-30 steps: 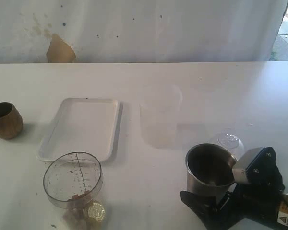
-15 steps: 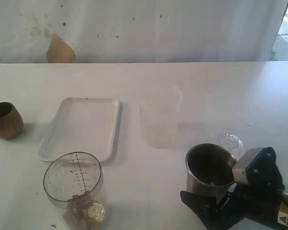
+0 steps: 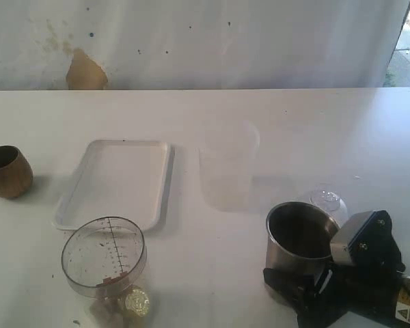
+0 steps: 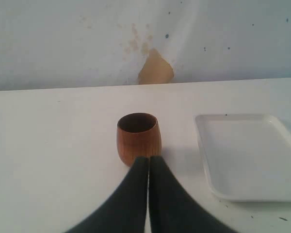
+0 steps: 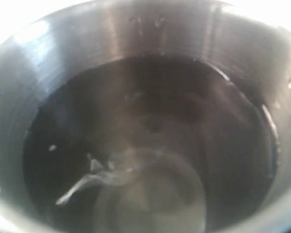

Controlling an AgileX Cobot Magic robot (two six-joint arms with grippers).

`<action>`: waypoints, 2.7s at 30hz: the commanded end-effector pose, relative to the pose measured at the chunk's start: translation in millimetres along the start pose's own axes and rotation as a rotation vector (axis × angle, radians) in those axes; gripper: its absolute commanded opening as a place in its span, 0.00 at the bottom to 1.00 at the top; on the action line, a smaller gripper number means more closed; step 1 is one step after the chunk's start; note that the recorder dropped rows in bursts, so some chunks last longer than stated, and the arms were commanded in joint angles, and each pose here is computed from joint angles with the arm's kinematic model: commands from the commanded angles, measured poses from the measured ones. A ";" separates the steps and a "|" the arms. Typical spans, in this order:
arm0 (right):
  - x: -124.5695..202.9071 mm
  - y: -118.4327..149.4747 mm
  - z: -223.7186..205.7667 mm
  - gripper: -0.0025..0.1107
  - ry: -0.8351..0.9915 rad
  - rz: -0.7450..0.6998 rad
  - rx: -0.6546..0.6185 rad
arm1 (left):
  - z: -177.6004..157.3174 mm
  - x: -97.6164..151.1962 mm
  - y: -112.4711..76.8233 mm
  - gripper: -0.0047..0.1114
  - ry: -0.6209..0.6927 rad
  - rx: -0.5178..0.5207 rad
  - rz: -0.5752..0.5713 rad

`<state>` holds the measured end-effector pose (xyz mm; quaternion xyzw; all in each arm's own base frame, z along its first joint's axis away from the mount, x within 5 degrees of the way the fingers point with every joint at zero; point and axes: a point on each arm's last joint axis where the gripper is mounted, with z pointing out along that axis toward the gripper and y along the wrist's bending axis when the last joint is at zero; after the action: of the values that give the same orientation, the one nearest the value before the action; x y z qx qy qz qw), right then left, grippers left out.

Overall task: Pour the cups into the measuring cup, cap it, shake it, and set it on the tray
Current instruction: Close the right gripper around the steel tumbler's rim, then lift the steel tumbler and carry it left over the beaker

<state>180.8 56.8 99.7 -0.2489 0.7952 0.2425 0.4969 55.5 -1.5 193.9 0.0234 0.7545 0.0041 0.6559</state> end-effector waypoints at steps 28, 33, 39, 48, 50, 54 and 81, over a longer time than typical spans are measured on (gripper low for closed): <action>-132.2 34.7 27.2 0.02 -0.151 -0.155 -0.160 | 0.2 1.6 0.0 0.05 0.003 0.000 0.004; -153.7 49.6 38.4 0.02 -0.161 -0.203 -0.187 | 0.2 1.8 0.0 0.05 0.005 0.000 0.004; -175.8 66.1 51.5 0.02 -0.170 -0.236 -0.211 | 0.2 1.8 0.0 0.05 0.005 0.000 0.004; -183.3 74.7 94.5 0.02 -0.147 -0.224 -0.271 | 0.2 1.8 0.0 0.05 0.005 0.000 0.004; -183.3 75.2 104.7 0.02 -0.140 -0.224 -0.279 | 0.2 1.8 0.0 0.05 0.005 0.000 0.004; -183.6 71.7 125.1 0.02 -0.129 -0.221 -0.281 | 0.2 1.8 0.0 0.05 0.005 0.000 0.004; -196.2 73.9 137.6 0.02 -0.141 -0.462 -0.320 | 0.2 1.8 -0.1 0.05 0.005 0.000 0.003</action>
<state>305.3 229.0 209.2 -0.4841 0.6663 0.2437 0.5122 55.5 -1.5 193.8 0.0234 0.7547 0.0041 0.6557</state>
